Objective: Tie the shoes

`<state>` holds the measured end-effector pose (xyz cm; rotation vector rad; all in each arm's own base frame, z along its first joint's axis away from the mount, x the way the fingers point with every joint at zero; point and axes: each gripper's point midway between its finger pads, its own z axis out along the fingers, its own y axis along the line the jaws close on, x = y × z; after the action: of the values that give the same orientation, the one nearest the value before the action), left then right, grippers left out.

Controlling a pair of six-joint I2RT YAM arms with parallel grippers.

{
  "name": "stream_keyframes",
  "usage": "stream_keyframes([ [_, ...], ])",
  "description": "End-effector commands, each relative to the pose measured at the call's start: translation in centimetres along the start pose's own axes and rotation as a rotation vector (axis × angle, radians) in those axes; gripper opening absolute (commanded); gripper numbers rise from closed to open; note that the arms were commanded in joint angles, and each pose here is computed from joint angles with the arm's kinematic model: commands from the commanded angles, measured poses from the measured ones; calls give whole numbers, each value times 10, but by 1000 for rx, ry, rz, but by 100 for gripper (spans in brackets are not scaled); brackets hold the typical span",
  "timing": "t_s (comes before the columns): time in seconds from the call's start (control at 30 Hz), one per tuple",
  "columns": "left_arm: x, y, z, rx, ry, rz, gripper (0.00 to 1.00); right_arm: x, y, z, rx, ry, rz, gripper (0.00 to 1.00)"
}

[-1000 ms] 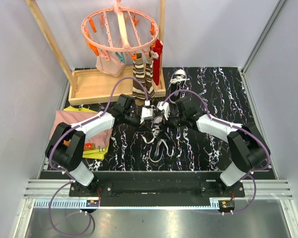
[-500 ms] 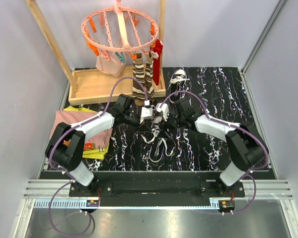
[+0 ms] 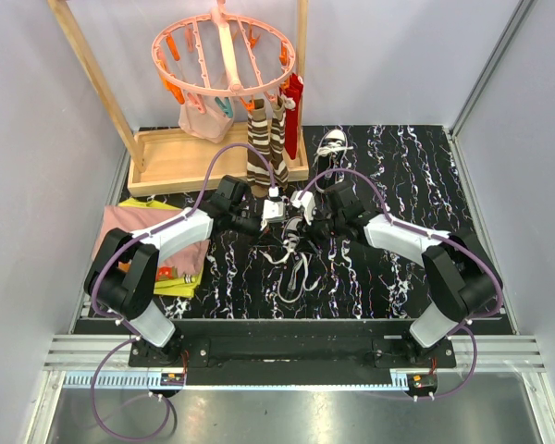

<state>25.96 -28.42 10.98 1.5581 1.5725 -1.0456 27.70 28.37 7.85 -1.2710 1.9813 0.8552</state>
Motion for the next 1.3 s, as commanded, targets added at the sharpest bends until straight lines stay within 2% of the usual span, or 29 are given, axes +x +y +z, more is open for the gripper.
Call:
stream_keyframes([
  [0.0,-20,0,-6,6,-52,55,0,-27,-3,-8,19,-66,-46,35],
  [0.2,-21,-1,-8,4,-54,60,0,-28,-2,-8,8,-71,-63,19],
  [0.23,-20,-1,-9,2,-52,59,0,-27,-2,-8,6,-71,-64,18],
  [0.27,-21,-1,-9,3,-53,63,0,-28,-1,-8,3,-72,-64,24],
  [0.3,-20,-2,-10,2,-53,61,0,-28,0,-8,2,-70,-60,35],
  [0.33,-20,-2,-10,4,-53,63,0,-28,-1,-8,4,-66,-50,52],
  [0.4,-19,-3,-10,7,-52,62,0,-28,-5,-9,16,-61,-31,52],
  [0.6,-20,-3,-10,9,-54,64,0,-26,-13,-10,-13,-51,42,43],
  [0.8,-21,-2,-10,9,-54,67,0,-25,-5,-9,-64,-41,54,44],
  [0.97,-19,-3,-9,11,-52,60,0,-22,2,-10,-100,-31,57,53],
  [1.0,-19,-3,-9,11,-52,60,0,-23,3,-12,-98,-31,57,59],
  [1.1,-20,-3,-9,11,-53,61,0,-24,3,-12,-105,-33,63,65],
  [1.13,-19,-2,-10,9,-52,61,0,-25,2,-14,-107,-37,67,65],
  [1.17,-19,-3,-9,13,-54,60,0,-25,5,-13,-125,-41,74,58],
  [1.2,-19,-3,-9,12,-53,60,0,-26,4,-14,-132,-42,87,40],
  [1.27,-20,-2,-10,7,-52,65,0,-27,1,-16,-132,-49,95,31],
])
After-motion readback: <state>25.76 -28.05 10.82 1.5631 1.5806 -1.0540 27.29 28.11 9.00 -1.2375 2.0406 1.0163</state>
